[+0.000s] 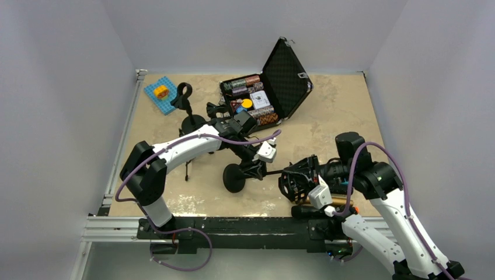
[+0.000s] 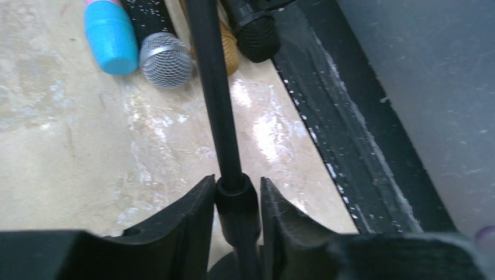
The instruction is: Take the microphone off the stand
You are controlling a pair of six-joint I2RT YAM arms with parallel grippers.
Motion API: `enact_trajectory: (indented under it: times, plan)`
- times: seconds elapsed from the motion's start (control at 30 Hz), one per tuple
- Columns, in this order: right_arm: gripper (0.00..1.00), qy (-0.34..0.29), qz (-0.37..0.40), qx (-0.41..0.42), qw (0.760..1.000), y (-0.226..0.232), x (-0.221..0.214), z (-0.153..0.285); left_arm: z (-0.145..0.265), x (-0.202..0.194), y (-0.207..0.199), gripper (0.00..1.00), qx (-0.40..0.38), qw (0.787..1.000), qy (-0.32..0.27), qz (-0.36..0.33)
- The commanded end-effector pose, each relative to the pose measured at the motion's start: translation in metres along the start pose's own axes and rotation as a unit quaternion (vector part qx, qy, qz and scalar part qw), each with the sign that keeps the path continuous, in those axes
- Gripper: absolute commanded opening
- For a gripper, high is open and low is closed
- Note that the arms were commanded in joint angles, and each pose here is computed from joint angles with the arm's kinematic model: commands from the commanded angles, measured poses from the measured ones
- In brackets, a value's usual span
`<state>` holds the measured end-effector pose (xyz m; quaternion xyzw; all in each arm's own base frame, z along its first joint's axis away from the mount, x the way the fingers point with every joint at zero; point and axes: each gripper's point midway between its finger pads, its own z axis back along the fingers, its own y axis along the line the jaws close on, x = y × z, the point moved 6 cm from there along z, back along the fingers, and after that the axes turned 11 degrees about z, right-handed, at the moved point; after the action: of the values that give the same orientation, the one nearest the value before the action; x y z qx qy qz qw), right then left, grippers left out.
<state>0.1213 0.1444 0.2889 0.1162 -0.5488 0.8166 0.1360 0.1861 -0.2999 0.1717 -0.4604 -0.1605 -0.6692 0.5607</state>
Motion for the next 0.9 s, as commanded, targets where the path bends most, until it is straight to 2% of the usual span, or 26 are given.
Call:
enact_trajectory:
  times: [0.0, 0.07, 0.13, 0.2, 0.3, 0.37, 0.43, 0.47, 0.5, 0.57, 0.7, 0.77, 0.87]
  plan:
    - [0.00, 0.031, 0.024, 0.011, 0.999, 0.002, -0.007, 0.004, -0.003, 0.001, 0.001, 0.32, 0.032, 0.999, -0.005, -0.019]
    - [0.00, 0.034, -0.007, -0.005, 0.999, 0.001, -0.006, 0.004, -0.002, 0.001, 0.005, 0.23, 0.072, 0.997, -0.012, -0.020]
    - [0.00, 0.036, -0.093, -0.043, 0.994, -0.008, -0.007, 0.004, 0.001, 0.008, 0.009, 0.11, 0.121, 0.992, -0.038, -0.015]
    - [0.00, 0.035, -0.205, -0.085, 0.974, -0.020, -0.008, 0.004, 0.005, 0.016, 0.011, 0.00, 0.182, 0.980, -0.075, -0.012]
    - [0.00, 0.033, -0.353, -0.126, 0.926, -0.034, -0.010, 0.004, 0.021, 0.034, 0.011, 0.00, 0.321, 0.935, -0.154, -0.002]
    - [0.00, 0.023, -0.430, -0.138, 0.892, -0.040, -0.010, 0.002, 0.034, 0.038, 0.015, 0.00, 0.422, 0.886, -0.186, 0.039]
    - [0.00, 0.015, -0.494, -0.149, 0.857, -0.045, -0.009, 0.000, 0.037, 0.036, 0.016, 0.00, 0.451, 0.864, -0.197, 0.112]
    - [0.00, 0.012, -0.515, -0.149, 0.844, -0.046, -0.009, -0.001, 0.036, 0.033, 0.016, 0.00, 0.453, 0.860, -0.189, 0.140]
    - [0.00, 0.008, -0.523, -0.146, 0.840, -0.045, -0.008, -0.002, 0.034, 0.031, 0.016, 0.00, 0.450, 0.861, -0.181, 0.156]
    - [0.00, 0.002, -0.512, -0.138, 0.847, -0.044, -0.008, -0.003, 0.027, 0.027, 0.013, 0.00, 0.420, 0.876, -0.174, 0.159]
    - [0.00, 0.007, -0.467, -0.124, 0.876, -0.044, -0.013, -0.004, 0.026, 0.031, 0.002, 0.47, 0.370, 0.905, -0.183, 0.105]
    - [0.00, 0.008, -0.419, -0.104, 0.902, -0.044, -0.013, -0.003, 0.028, 0.038, -0.005, 0.58, 0.335, 0.921, -0.184, 0.076]
    - [0.00, -0.008, -0.343, -0.060, 0.937, -0.038, -0.006, -0.002, 0.031, 0.038, -0.017, 0.62, 0.253, 0.954, -0.156, 0.030]
